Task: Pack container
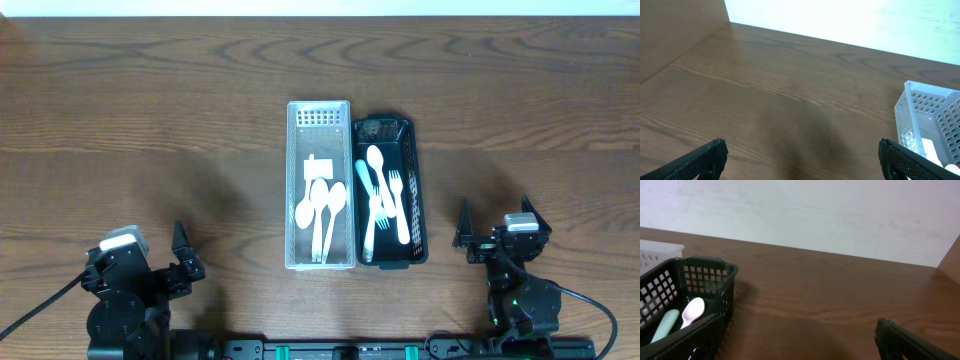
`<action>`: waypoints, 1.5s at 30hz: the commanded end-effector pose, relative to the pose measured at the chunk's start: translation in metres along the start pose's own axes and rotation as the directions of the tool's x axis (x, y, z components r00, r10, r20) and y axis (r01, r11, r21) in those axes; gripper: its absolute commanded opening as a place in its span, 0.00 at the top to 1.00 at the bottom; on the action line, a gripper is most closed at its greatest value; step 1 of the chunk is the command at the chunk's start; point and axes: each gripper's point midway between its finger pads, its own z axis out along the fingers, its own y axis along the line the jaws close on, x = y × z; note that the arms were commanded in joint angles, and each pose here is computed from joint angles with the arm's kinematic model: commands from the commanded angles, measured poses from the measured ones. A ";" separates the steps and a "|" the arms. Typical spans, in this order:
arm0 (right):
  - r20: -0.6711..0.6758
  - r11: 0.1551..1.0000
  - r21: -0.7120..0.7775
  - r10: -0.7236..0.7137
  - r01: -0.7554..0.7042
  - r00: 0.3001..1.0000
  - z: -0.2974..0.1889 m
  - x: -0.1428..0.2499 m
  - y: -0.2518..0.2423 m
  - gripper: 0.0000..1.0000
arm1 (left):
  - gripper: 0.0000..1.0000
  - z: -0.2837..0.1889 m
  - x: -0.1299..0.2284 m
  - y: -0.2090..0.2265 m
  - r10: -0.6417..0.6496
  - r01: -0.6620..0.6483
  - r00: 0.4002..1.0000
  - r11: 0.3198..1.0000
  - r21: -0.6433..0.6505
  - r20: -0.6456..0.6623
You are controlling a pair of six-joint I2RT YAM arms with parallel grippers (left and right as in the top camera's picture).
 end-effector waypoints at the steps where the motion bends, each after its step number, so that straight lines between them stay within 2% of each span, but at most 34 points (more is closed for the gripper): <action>1: 0.001 1.000 -0.025 -0.014 0.014 1.000 0.000 0.000 0.005 0.01 | 0.02 0.000 -0.001 0.002 0.017 -0.017 1.000 1.000 -0.012 0.007; 13: 0.001 1.000 -0.025 -0.014 0.014 1.000 0.000 0.000 0.005 0.01 | 0.02 0.000 -0.001 0.002 0.017 -0.017 1.000 1.000 -0.011 0.007; 17: 0.001 1.000 -0.025 -0.014 0.014 1.000 0.000 0.000 0.005 0.01 | 0.02 -0.003 0.002 0.010 0.059 -0.058 0.998 0.997 -0.049 0.005; 20: 0.001 1.000 -0.025 -0.014 0.014 1.000 0.000 0.000 0.005 0.01 | 0.02 -0.009 0.010 0.004 0.055 -0.055 0.998 0.998 -0.001 0.011; 24: 0.001 1.000 -0.025 -0.014 0.014 1.000 0.000 0.000 0.005 0.01 | 0.02 -0.010 0.019 0.001 0.038 -0.041 0.997 0.999 0.036 0.071; 27: 0.001 1.000 -0.025 -0.014 0.014 1.000 0.000 0.000 0.005 0.01 | 0.02 0.007 0.019 -0.005 0.029 -0.034 0.994 0.998 0.051 0.104; 33: 0.001 1.000 -0.025 -0.014 0.014 1.000 0.000 0.000 0.005 0.01 | 0.02 0.043 0.004 -0.024 -0.030 -0.008 0.953 0.993 0.121 0.303; 37: 0.001 1.000 -0.025 -0.014 0.014 1.000 0.000 0.000 0.005 0.01 | 0.02 0.067 0.026 -0.035 -0.034 -0.020 0.948 0.986 0.167 0.316; 45: 0.001 1.000 -0.025 -0.014 0.014 1.000 0.000 0.000 0.005 0.01 | 0.02 0.090 0.084 -0.057 0.007 -0.062 0.982 0.956 0.286 0.188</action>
